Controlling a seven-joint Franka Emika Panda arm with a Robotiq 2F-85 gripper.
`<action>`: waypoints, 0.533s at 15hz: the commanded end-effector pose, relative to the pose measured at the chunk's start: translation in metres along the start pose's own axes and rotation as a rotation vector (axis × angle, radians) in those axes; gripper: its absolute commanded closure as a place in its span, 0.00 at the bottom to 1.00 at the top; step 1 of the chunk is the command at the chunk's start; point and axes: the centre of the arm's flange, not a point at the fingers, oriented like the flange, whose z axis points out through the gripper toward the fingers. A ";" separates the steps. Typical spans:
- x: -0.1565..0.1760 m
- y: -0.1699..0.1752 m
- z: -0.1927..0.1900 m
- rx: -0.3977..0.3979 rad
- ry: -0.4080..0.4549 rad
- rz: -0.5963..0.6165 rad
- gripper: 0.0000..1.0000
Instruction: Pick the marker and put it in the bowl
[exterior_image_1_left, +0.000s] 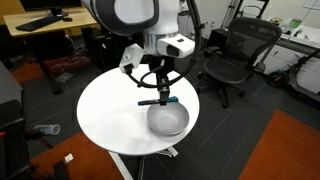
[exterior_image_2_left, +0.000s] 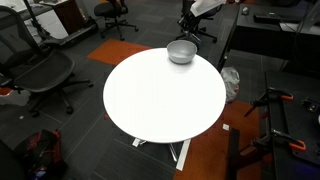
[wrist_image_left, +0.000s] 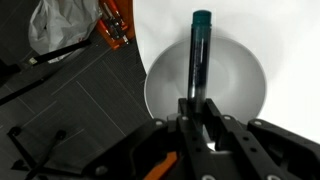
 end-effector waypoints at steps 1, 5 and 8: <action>0.024 -0.003 0.012 -0.019 0.019 0.002 0.95; 0.040 -0.011 0.027 -0.027 0.024 -0.006 0.95; 0.051 -0.016 0.040 -0.023 0.022 -0.006 0.95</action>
